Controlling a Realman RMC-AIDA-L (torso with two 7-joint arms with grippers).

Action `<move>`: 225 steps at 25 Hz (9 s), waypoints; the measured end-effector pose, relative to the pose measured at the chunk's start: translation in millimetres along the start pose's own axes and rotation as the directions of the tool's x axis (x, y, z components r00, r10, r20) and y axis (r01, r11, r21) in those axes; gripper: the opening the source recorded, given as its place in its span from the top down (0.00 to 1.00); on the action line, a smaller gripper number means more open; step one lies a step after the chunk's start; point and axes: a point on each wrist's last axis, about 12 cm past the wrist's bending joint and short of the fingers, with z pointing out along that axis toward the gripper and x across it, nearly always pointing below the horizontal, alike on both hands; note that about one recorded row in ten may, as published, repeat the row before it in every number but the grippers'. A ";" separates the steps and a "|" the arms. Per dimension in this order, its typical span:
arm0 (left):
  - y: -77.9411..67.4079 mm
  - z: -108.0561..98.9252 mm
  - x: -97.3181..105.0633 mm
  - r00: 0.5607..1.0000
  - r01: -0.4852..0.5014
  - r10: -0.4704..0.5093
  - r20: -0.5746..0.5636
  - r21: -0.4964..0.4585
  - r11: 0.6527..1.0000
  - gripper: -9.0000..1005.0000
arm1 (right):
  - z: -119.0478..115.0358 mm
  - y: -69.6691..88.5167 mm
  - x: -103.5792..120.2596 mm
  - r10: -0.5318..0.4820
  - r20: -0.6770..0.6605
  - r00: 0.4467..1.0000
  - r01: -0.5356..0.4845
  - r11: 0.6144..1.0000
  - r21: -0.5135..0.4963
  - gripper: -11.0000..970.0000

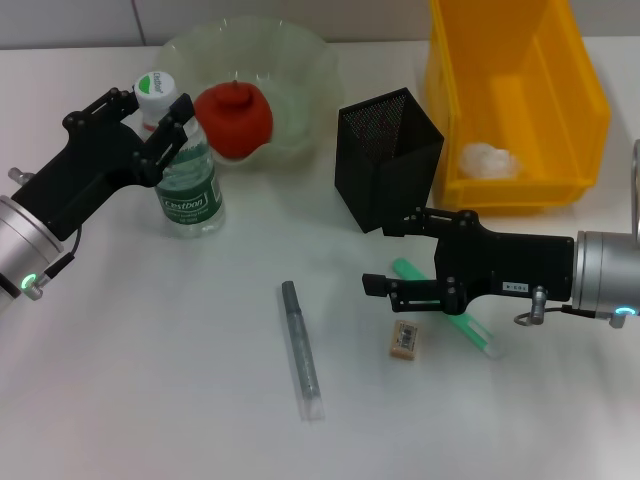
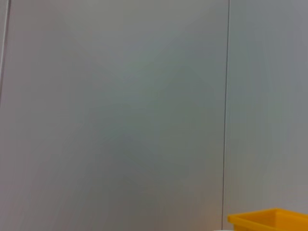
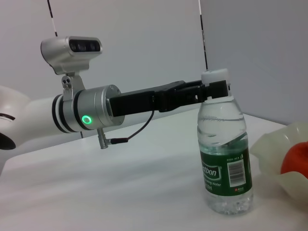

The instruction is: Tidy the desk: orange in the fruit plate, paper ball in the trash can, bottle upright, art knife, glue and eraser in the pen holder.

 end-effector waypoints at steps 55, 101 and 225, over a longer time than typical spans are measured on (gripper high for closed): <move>-23.4 -84.3 -9.7 0.963 0.156 -0.001 -0.270 0.551 0.820 0.18 | -15.6 -33.4 -108.8 0.034 -0.482 0.875 -0.111 0.985 -0.131 0.16; -23.1 -75.9 -2.6 0.970 0.172 -0.078 -0.230 0.423 0.889 0.19 | 58.6 5.8 -127.8 -0.943 0.283 -0.178 0.336 -0.328 -0.883 0.17; -46.4 -73.8 5.6 0.993 0.060 0.002 -0.121 0.509 0.859 0.19 | 4.2 -78.7 -104.2 0.183 0.209 0.961 -0.235 0.937 0.258 0.66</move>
